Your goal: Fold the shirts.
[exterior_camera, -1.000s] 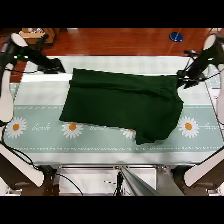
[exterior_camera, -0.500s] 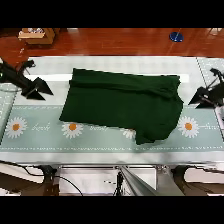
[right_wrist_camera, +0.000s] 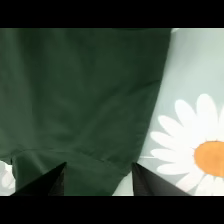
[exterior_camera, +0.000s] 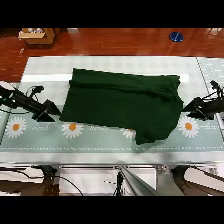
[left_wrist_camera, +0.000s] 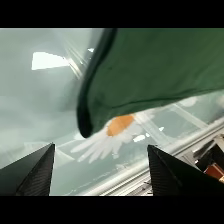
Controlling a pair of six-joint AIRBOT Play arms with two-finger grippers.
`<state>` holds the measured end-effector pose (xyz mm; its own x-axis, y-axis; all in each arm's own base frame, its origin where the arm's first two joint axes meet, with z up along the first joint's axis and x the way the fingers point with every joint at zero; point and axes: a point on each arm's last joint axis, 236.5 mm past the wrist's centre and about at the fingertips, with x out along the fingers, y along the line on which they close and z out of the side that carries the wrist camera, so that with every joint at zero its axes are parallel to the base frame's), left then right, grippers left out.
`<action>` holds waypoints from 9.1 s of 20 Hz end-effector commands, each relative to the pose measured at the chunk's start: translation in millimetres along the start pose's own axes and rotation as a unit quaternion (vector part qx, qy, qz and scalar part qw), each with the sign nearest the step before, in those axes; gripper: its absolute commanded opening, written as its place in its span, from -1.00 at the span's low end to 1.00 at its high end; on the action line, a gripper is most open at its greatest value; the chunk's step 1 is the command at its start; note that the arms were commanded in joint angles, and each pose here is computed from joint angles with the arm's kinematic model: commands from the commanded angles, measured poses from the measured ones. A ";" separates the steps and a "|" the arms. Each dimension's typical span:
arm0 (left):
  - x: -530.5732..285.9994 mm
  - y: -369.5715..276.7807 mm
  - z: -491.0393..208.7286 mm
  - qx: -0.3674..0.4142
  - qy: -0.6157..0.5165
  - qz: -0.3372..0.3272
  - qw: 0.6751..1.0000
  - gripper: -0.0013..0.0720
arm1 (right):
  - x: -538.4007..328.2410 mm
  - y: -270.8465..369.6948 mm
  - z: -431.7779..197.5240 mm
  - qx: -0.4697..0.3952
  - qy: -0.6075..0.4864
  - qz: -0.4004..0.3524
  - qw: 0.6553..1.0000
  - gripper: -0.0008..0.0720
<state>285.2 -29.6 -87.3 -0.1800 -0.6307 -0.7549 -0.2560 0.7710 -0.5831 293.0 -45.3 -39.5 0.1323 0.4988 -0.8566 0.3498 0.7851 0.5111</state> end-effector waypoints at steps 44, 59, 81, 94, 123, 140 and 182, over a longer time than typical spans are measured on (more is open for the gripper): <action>-133.0 -157.5 63.3 0.175 -0.300 -0.089 0.934 -0.91 | -91.7 102.7 12.4 -0.134 -0.296 -0.025 0.945 -0.90; -84.8 -149.1 206.5 0.140 -0.276 -0.101 0.945 -0.91 | -40.2 71.6 186.6 -0.028 -0.337 0.015 0.941 -0.90; -124.6 -157.1 209.8 0.186 -0.269 -0.110 0.939 0.57 | -4.9 -6.9 163.0 0.027 -0.209 0.019 0.977 0.66; -109.6 -172.8 204.1 0.201 -0.252 -0.111 0.940 0.56 | 91.0 75.5 178.1 0.026 -0.174 0.153 0.972 0.45; 161.3 -412.3 -33.6 0.399 0.020 -0.116 0.909 -0.91 | -116.9 61.1 7.0 -0.087 -0.142 -0.103 0.981 -0.90; 283.1 -399.4 -57.6 0.333 0.065 -0.100 0.935 -0.91 | -137.9 74.4 -12.6 -0.088 -0.170 -0.105 0.976 -0.90; -197.2 -271.8 34.0 0.350 -0.270 -0.001 0.897 -0.91 | 21.0 247.9 49.7 -0.158 -0.188 0.037 0.969 0.19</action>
<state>421.2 -114.4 220.3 0.3698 -0.6545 -0.6595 0.4482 0.7474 -0.4904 448.6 209.6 65.2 0.5297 0.5543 -0.6421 0.0118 0.7521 0.6590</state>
